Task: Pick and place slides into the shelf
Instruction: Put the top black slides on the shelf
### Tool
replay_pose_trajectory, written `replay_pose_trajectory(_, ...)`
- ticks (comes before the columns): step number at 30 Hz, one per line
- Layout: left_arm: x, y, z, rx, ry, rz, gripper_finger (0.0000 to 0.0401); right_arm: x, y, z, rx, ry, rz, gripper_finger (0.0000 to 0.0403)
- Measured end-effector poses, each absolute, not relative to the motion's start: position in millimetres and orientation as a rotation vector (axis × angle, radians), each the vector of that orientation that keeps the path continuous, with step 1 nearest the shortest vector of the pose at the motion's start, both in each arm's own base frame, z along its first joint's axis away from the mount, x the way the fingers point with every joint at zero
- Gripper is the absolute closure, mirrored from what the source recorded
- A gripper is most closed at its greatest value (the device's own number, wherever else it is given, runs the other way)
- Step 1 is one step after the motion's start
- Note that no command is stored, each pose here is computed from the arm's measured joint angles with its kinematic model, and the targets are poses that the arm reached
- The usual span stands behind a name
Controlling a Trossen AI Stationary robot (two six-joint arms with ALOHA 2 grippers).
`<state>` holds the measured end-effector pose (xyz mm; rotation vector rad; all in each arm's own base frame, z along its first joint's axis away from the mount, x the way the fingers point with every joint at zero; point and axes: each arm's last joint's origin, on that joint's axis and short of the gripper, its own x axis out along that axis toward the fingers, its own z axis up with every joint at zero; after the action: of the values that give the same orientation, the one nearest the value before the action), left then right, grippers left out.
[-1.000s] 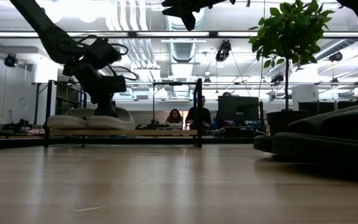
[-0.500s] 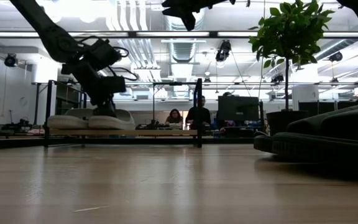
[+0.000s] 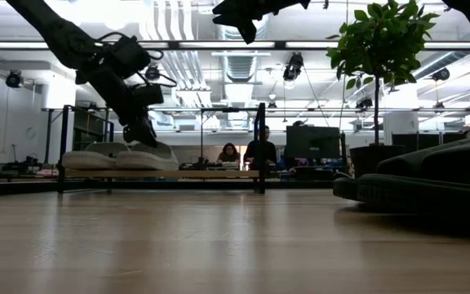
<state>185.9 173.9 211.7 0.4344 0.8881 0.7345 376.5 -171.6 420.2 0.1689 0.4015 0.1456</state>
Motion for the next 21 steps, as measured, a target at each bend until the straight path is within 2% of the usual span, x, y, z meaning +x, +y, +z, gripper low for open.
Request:
replay_pose_trajectory(3,182,169,218,0.420,0.865,0.711,0.0202,377,-172,420,0.163,0.402,0.147,0.0306)
replay_pose_trajectory(13,167,146,235,0.178,0.750,0.570,0.0202,377,-172,420,0.162,0.402,0.147,0.0307)
replay_pose_trajectory(17,166,132,248,0.000,0.551,0.321,0.0207,377,-172,420,0.163,0.403,0.147,0.0311)
replay_pose_trajectory(21,164,121,259,-0.082,0.420,0.116,0.0227,376,-171,418,0.173,0.421,0.147,0.0318)
